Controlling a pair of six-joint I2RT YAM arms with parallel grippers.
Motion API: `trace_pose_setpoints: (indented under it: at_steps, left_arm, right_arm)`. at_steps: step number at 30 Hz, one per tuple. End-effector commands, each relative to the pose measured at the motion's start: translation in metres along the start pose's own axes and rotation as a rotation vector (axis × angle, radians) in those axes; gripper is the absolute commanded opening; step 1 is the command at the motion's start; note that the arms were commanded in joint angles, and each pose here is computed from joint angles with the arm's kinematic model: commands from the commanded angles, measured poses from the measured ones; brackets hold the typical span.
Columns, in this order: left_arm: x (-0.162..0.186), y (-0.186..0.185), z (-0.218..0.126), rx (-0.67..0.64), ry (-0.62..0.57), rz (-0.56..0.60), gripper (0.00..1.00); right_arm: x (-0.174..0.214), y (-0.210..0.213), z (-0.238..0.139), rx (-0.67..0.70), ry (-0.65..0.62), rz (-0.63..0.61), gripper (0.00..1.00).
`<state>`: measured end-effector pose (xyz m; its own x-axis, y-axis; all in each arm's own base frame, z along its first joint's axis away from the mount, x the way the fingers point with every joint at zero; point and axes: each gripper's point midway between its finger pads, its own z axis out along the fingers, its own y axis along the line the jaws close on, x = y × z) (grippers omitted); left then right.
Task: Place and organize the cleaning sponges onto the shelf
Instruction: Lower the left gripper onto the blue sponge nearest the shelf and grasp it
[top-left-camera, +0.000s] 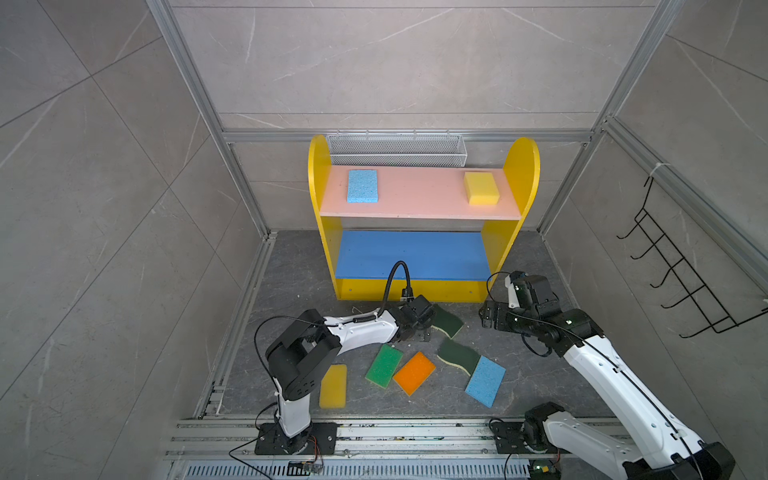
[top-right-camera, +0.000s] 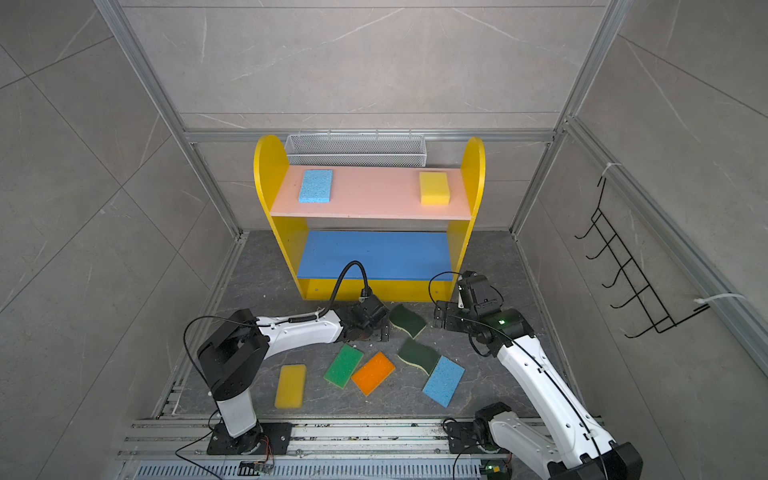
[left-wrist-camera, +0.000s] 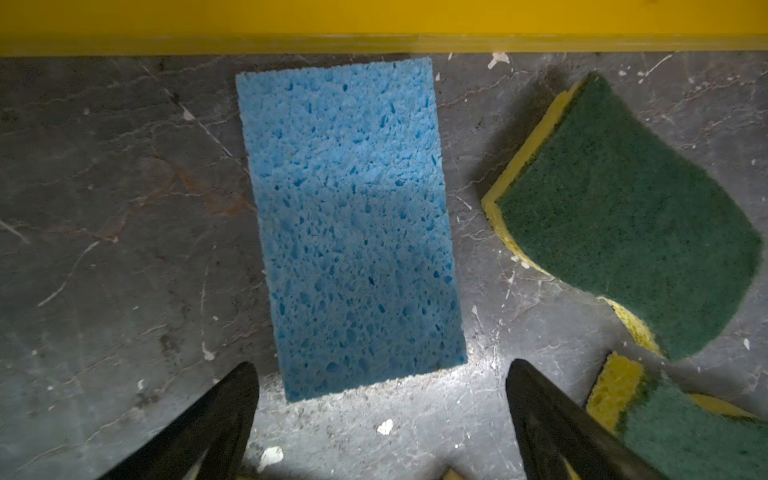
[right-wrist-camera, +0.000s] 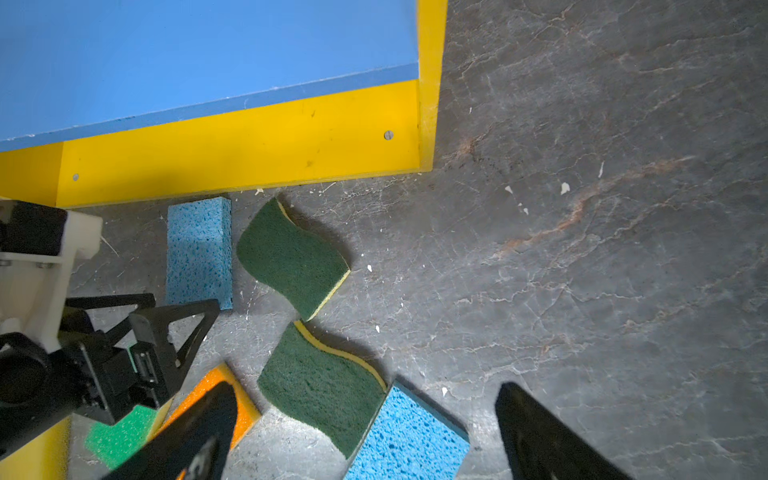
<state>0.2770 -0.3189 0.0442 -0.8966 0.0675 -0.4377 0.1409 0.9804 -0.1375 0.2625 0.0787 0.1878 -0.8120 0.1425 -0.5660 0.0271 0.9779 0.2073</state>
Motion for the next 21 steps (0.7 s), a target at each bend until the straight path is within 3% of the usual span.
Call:
trace_pose_setpoints:
  at_steps: [1,21]
  left_arm:
    - [-0.009,-0.006,0.001,-0.004,-0.009,-0.026,0.97]
    - [0.008,0.009,0.033,-0.077,0.08,-0.039,0.96]
  right_arm:
    - [0.0,0.0,-0.002,-0.023,-0.008,-0.007,1.0]
    - [0.0,-0.01,-0.006,-0.019,-0.01,0.014,0.99]
